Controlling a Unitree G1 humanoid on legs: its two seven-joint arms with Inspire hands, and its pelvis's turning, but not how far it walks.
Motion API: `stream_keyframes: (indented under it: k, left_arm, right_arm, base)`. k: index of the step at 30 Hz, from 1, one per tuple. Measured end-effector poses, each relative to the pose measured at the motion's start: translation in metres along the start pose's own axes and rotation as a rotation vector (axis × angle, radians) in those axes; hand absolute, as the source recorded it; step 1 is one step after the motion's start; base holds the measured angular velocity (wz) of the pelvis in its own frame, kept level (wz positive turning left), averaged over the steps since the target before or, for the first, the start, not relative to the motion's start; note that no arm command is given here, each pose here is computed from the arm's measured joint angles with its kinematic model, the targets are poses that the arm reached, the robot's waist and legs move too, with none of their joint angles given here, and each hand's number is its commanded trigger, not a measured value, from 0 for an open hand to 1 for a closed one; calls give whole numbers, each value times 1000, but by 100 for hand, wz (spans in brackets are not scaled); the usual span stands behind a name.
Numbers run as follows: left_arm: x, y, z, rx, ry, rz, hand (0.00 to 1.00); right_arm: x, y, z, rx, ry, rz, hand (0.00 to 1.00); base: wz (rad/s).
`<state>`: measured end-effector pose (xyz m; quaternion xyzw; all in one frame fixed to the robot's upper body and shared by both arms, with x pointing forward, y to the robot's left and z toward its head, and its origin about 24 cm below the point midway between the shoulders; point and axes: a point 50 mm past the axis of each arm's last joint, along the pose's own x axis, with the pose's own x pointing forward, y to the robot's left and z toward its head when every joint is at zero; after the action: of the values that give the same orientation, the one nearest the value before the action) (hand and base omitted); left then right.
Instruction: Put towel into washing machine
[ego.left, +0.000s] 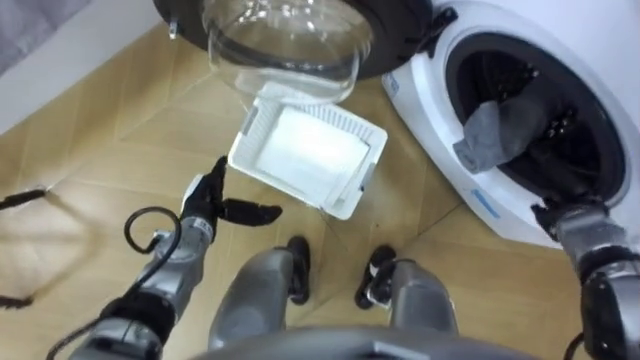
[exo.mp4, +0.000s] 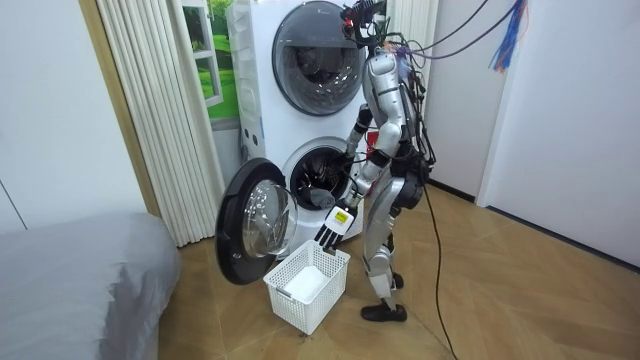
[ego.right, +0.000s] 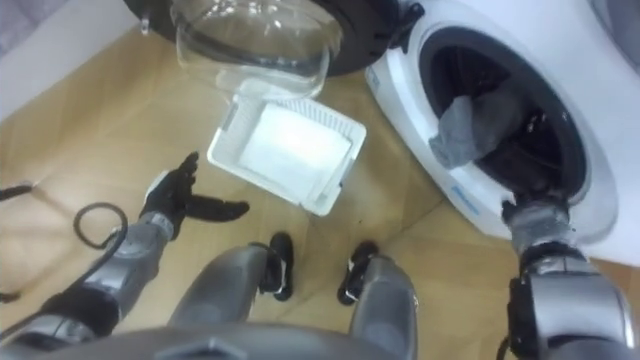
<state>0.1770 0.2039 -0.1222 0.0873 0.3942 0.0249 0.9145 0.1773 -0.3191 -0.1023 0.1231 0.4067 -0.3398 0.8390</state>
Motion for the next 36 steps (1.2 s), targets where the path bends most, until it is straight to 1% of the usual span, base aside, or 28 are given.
stream_keyframes:
  k: [1, 3, 6, 8, 12, 13, 14, 16, 18, 21, 23, 29, 36]
  left_arm:
    - [-1, 3, -6, 3, 20, 8, 0]
    - [-8, 15, -25, 16, 76, 37, 0]
    - [-16, 27, -45, -11, 122, 89, 0]
    - [-23, 34, -58, -17, 159, 123, 0]
    - [-36, 35, -86, -6, 243, 141, 0]
    - [-37, 35, -87, -4, 248, 141, 0]
    - [-41, 34, -94, -8, 268, 143, 0]
    - [-46, 33, -103, -16, 294, 147, 0]
    - [-54, 35, -113, -24, 323, 160, 0]
    - [-60, 37, -123, -36, 356, 177, 0]
    - [-61, 38, -124, -50, 360, 189, 0]
    - [-66, 40, -131, -73, 390, 229, 0]
    - [-70, 31, -141, -33, 473, 201, 0]
  right_arm:
    - [0, -2, -4, -54, 7, 1, 0]
    - [-3, -14, -27, -191, 52, -2, 0]
    - [-8, -25, -49, -295, 92, 19, 0]
    - [-11, -26, -64, -335, 117, 46, 0]
    - [-22, -25, -102, -451, 212, 126, 0]
    - [-23, -25, -107, -466, 225, 139, 0]
    - [-27, -26, -117, -493, 251, 160, 0]
    - [-30, -26, -124, -507, 265, 175, 0]
    - [-34, -28, -133, -523, 275, 185, 0]
    - [-38, -34, -140, -524, 286, 185, 0]
    - [-40, -39, -145, -529, 299, 179, 0]
    - [-43, -41, -149, -524, 317, 178, 0]
    - [-46, -38, -158, -503, 357, 188, 0]
  base:
    - [0]
    - [0]
    - [-5]
    - [-8]
    - [-1]
    - [0]
    - [-7]
    - [-13]
    - [-22]
    - [-11]
    - [-4]
    - [-8]
    - [-1]
